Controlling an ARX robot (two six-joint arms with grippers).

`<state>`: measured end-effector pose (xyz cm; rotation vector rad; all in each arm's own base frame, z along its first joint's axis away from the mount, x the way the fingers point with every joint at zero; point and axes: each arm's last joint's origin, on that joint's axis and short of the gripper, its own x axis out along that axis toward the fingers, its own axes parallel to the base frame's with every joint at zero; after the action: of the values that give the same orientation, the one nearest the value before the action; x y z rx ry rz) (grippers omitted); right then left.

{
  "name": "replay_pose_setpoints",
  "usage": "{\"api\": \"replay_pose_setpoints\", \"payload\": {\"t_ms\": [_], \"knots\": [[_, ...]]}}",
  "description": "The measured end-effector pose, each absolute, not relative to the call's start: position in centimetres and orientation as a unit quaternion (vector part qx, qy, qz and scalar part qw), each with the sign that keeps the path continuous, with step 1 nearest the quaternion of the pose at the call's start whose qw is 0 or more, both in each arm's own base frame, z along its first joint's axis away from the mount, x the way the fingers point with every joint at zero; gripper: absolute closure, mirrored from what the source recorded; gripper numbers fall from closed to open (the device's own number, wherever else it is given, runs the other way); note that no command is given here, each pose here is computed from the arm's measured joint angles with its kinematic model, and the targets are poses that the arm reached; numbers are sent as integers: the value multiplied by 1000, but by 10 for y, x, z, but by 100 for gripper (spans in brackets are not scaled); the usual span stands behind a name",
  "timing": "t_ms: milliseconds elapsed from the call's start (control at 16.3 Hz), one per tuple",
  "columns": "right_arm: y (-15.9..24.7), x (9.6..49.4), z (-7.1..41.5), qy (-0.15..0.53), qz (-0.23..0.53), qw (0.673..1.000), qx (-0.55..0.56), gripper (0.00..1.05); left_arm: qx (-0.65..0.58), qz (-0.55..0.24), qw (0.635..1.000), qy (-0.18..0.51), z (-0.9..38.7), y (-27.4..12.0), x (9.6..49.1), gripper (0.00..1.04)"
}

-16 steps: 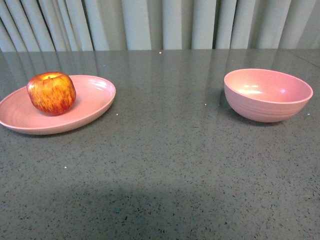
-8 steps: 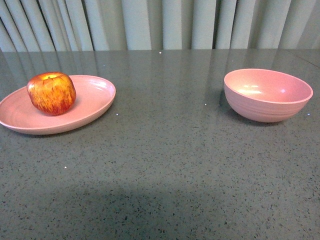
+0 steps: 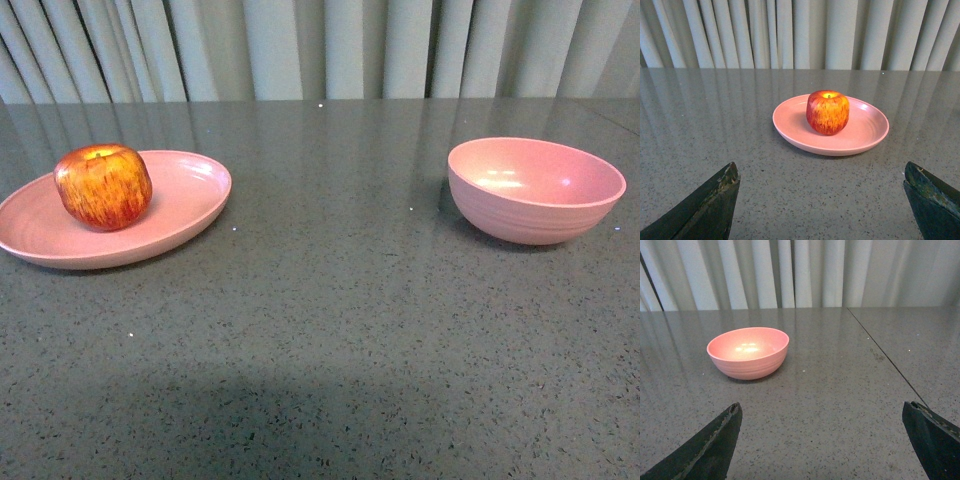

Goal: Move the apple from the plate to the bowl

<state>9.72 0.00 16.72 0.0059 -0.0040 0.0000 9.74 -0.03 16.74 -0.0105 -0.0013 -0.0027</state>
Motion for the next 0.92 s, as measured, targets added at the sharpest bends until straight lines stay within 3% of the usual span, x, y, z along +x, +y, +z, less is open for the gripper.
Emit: {"api": "replay_pose_setpoints", "payload": {"t_ms": [553, 676, 922], "knots": [[0, 97, 167, -2, 0, 1000, 3, 7, -5, -1, 1000, -1, 167, 0, 97, 7], [0, 102, 163, 69, -21, 997, 42, 7, -5, -1, 1000, -1, 168, 0, 97, 7], [-2, 121, 206, 11, -8, 998, 66, 7, -5, -1, 1000, 0, 167, 0, 97, 7]]}}
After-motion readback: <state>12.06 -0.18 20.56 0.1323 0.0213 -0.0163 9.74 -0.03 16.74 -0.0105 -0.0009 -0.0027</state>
